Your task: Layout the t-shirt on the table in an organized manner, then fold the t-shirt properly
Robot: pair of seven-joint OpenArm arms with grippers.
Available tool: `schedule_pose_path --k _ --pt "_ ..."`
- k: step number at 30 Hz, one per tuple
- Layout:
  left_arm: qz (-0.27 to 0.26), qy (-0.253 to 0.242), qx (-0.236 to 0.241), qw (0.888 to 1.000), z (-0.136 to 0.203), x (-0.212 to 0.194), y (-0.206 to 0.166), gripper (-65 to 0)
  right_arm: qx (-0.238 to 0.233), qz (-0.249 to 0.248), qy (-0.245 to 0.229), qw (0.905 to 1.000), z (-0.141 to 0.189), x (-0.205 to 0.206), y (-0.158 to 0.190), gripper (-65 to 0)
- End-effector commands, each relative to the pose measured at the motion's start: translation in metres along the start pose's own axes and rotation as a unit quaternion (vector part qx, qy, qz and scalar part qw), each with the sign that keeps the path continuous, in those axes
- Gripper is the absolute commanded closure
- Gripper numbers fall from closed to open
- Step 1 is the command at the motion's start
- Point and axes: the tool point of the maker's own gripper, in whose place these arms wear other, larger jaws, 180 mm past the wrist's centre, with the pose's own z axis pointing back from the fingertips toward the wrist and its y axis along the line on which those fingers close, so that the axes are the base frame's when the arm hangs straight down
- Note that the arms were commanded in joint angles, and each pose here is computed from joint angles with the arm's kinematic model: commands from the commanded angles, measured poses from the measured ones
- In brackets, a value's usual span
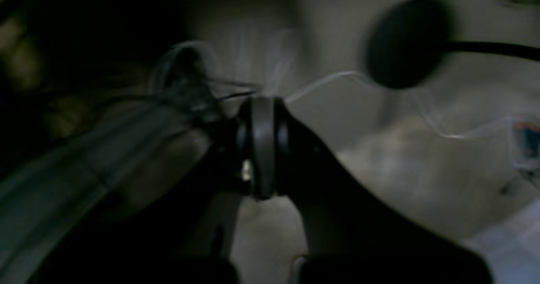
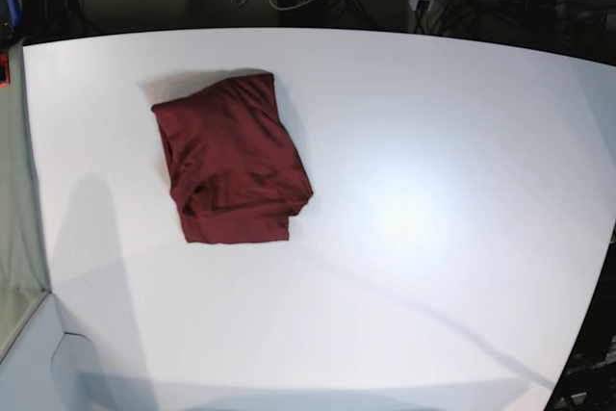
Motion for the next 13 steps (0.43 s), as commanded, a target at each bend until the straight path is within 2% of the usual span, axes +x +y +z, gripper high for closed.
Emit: schedule_pose_path --k 1,5,13 --pt "-0.003 -0.008 0.003 1.0 0.0 0.009 0.006 -0.1 -0.02 0.008 -0.007 0.9997 0.004 -0.003 -0.004 0.0" --pt "-0.004 0.007 0.003 1.0 0.0 0.006 0.006 -0.1 -0.048 0.02 -0.012 0.9986 0.005 -0.003 -0.012 0.0" --pt "-0.005 -0.002 -0.004 1.0 -0.004 0.022 -0.004 -0.1 -0.049 0.02 -0.01 0.9986 0.004 -0.003 -0.012 0.0"
